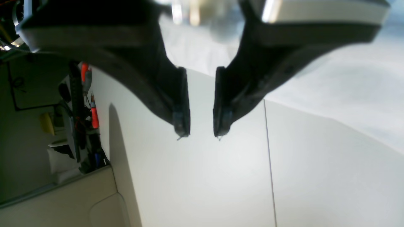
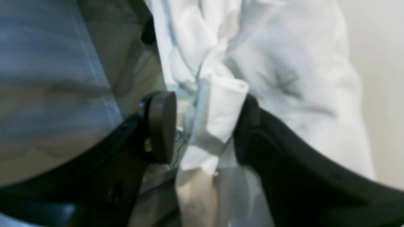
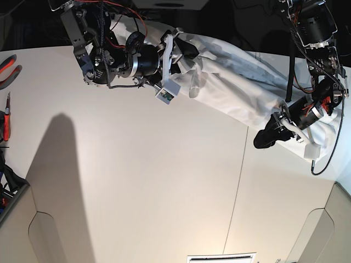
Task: Layout the t-shirt on the table in an organized manner, then fold the t-shirt properly
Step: 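Drag the held fabric with the right gripper toward the left gripper, then release the fabric and lift the right gripper away from the shirt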
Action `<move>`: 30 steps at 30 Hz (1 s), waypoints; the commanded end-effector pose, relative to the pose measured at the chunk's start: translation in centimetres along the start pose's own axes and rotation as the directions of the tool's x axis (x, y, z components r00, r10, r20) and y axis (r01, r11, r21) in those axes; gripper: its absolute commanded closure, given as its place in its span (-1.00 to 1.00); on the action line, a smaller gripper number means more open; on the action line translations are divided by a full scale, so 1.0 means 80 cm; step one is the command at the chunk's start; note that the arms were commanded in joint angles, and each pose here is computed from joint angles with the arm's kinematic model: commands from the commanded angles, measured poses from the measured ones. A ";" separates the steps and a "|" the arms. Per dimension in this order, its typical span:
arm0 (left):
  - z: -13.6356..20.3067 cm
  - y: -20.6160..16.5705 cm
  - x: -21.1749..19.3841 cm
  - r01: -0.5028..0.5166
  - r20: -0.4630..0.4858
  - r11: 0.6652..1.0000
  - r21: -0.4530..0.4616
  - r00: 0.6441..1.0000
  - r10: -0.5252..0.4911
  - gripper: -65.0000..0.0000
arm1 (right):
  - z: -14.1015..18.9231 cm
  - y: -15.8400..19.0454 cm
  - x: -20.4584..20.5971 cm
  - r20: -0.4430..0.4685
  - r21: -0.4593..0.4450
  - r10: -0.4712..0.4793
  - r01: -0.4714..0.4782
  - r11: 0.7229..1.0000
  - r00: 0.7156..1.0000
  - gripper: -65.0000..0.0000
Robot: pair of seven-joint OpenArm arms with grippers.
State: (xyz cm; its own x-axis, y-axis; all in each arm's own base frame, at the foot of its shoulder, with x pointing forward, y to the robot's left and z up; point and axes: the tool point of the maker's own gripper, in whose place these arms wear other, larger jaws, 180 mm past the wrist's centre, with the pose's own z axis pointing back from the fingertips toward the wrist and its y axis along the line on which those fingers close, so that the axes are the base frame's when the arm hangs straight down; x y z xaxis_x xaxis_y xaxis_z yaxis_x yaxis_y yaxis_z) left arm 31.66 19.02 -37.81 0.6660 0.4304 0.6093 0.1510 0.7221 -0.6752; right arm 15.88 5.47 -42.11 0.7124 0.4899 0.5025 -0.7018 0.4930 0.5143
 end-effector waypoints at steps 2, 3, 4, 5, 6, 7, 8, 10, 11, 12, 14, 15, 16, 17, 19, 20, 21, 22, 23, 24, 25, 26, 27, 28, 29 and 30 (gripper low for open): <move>0.003 -0.008 0.024 0.030 0.050 0.999 -0.020 0.998 -0.029 0.48 | 0.010 -0.005 0.030 0.055 -0.015 0.043 -0.043 0.999 0.998 0.09; 0.003 -0.008 0.024 0.030 0.051 0.999 -0.021 0.998 -0.028 0.48 | 0.013 -0.007 0.037 0.063 -0.022 0.057 -0.056 0.998 0.996 0.09; 0.003 -0.008 0.024 0.030 0.051 0.999 -0.020 0.998 -0.029 0.48 | 0.017 -0.009 0.047 0.075 -0.030 0.074 -0.072 0.997 0.994 0.09; 0.003 -0.008 0.024 0.030 0.051 0.999 -0.020 0.998 -0.029 0.48 | 0.021 -0.009 0.055 0.086 -0.039 0.092 -0.089 0.995 0.992 0.09; 0.003 -0.008 0.024 0.030 0.051 0.999 -0.020 0.998 -0.029 0.48 | 0.026 -0.009 0.065 0.098 -0.047 0.112 -0.108 0.993 0.989 0.09; 0.003 -0.008 0.024 0.030 0.051 0.999 -0.020 0.998 -0.029 0.48 | 0.031 -0.008 0.074 0.112 -0.051 0.130 -0.125 0.991 0.985 0.09; 0.003 -0.008 0.024 0.030 0.051 0.999 -0.021 0.998 -0.028 0.48 | 0.036 -0.006 0.083 0.124 -0.055 0.149 -0.143 0.988 0.981 0.09; 0.003 -0.008 0.025 0.030 0.051 0.999 -0.020 0.998 -0.029 0.48 | 0.045 0.003 0.098 0.159 -0.049 0.175 -0.169 0.984 0.972 0.09; 0.003 -0.008 0.025 0.030 0.051 0.999 -0.020 0.998 -0.029 0.48 | 0.049 0.008 0.103 0.175 -0.045 0.185 -0.180 0.983 0.967 0.09; 0.003 -0.008 0.025 0.030 0.051 0.999 -0.020 0.998 -0.029 0.48 | 0.052 0.013 0.106 0.185 -0.040 0.191 -0.187 0.982 0.964 0.09; 0.003 -0.007 0.024 0.030 0.051 0.999 -0.020 0.998 -0.029 0.48 | 0.054 0.017 0.106 0.186 -0.039 0.198 -0.194 0.980 0.962 0.09; 0.003 -0.008 0.025 0.030 0.051 0.999 -0.020 0.998 -0.029 0.48 | 0.053 0.018 0.103 0.177 -0.037 0.197 -0.194 0.980 0.964 0.09; 0.003 -0.007 0.024 0.030 0.051 0.999 -0.020 0.998 -0.029 0.48 | 0.053 0.017 0.100 0.163 -0.039 0.199 -0.195 0.980 0.966 0.09; 0.003 -0.007 0.024 0.030 0.051 0.999 -0.020 0.998 -0.029 0.48 | 0.053 0.015 0.097 0.143 -0.048 0.204 -0.199 0.979 0.968 0.09; 0.003 -0.007 0.024 0.030 0.050 0.999 -0.020 0.998 -0.029 0.48 | 0.060 0.005 0.096 0.128 -0.094 0.223 -0.212 0.973 0.966 0.10; 0.003 -0.007 0.024 0.030 0.050 0.999 -0.020 0.998 -0.029 0.48 | 0.066 -0.001 0.098 0.129 -0.123 0.234 -0.219 0.968 0.964 0.10; 0.003 -0.007 0.024 0.030 0.050 0.999 -0.020 0.998 -0.029 0.48 | 0.075 -0.007 0.102 0.135 -0.153 0.244 -0.223 0.963 0.960 0.10; 0.003 -0.007 0.024 0.030 0.050 0.999 -0.020 0.998 -0.029 0.48 | 0.084 -0.012 0.106 0.146 -0.179 0.251 -0.224 0.958 0.957 0.10; 0.003 -0.007 0.024 0.030 0.051 0.999 -0.020 0.998 -0.029 0.48 | 0.095 -0.019 0.110 0.157 -0.207 0.252 -0.217 0.954 0.955 0.10; 0.003 -0.007 0.024 0.030 0.051 0.999 -0.020 0.998 -0.029 0.48 | 0.106 -0.027 0.112 0.166 -0.236 0.247 -0.205 0.950 0.955 0.10; 0.003 -0.007 0.024 0.030 0.051 0.999 -0.020 0.998 -0.029 0.48 | 0.117 -0.035 0.113 0.173 -0.263 0.242 -0.192 0.946 0.955 0.10; 0.003 -0.007 0.024 0.030 0.050 0.999 -0.020 0.998 -0.029 0.48 | 0.128 -0.043 0.111 0.184 -0.288 0.233 -0.174 0.942 0.955 0.10; 0.003 -0.007 0.024 0.031 0.049 0.999 -0.019 0.998 -0.030 0.48 | 0.138 -0.052 0.108 0.193 -0.310 0.217 -0.150 0.939 0.957 0.10; 0.003 -0.006 0.023 0.033 0.046 0.999 -0.015 0.998 -0.032 0.48 | 0.146 -0.059 0.102 0.204 -0.320 0.195 -0.123 0.939 0.959 0.10; 0.003 -0.005 0.023 0.036 0.043 0.999 -0.009 0.998 -0.036 0.48 | 0.153 -0.066 0.093 0.210 -0.323 0.167 -0.093 0.942 0.963 0.10; 0.003 -0.004 0.023 0.039 0.043 0.999 -0.004 0.998 -0.039 0.48 | 0.159 -0.070 0.083 0.211 -0.319 0.135 -0.063 0.946 0.968 0.10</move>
State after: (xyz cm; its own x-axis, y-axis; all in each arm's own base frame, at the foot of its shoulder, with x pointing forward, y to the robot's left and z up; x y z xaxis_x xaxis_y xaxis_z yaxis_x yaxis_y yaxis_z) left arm 31.54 19.16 -38.16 0.6744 0.4158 0.6102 0.1451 0.7357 -0.6616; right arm 24.09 -3.59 -33.94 0.6258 0.4023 0.6682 -0.6952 0.6762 0.2439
